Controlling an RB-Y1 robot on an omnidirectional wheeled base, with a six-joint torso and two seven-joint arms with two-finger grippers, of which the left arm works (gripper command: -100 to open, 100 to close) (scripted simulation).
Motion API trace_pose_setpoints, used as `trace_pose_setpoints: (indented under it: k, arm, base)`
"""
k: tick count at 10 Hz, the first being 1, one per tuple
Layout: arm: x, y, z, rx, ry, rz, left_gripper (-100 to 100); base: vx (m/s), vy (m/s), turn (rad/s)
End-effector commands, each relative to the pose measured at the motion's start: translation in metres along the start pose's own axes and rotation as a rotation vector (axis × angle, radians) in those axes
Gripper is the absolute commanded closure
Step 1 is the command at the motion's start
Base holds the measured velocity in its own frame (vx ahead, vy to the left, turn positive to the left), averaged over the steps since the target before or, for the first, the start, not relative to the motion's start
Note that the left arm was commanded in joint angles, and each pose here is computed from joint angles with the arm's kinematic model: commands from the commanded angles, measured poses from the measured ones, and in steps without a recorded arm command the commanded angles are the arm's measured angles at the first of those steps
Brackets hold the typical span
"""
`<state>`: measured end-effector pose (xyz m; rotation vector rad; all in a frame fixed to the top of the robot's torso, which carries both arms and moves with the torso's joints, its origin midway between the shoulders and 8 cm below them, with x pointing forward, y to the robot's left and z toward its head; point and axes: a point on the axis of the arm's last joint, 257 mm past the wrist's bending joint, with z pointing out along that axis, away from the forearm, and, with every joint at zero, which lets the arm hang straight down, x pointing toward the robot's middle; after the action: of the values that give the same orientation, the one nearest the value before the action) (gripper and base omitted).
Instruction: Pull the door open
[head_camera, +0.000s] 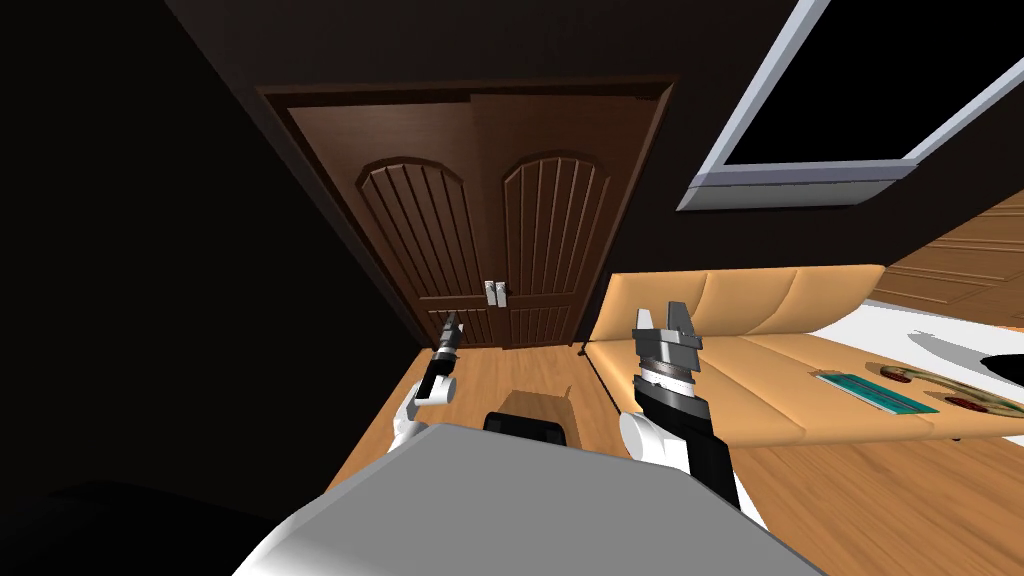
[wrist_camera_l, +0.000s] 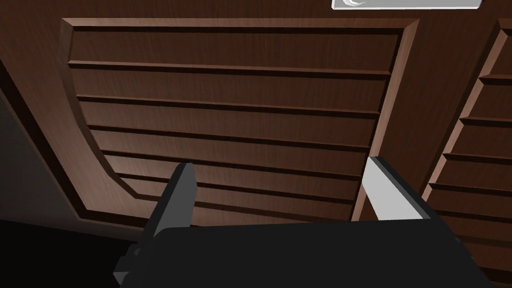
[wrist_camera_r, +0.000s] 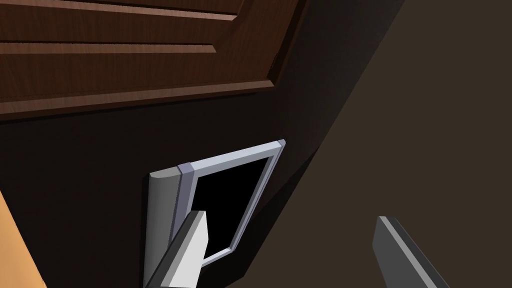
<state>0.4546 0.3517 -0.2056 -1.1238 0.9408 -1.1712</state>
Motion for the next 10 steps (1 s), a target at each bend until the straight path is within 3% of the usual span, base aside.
trace_pose_setpoints:
  k: [1, 10]
  arm:
    - [-0.002, 0.009, 0.0024, -0.019, -0.002, 0.002, -100]
    - [-0.020, 0.067, 0.0138, -0.143, -0.023, 0.011, -100]
  base:
    - [0.098, -0.011, -0.026]
    - [0.140, -0.021, -0.037]
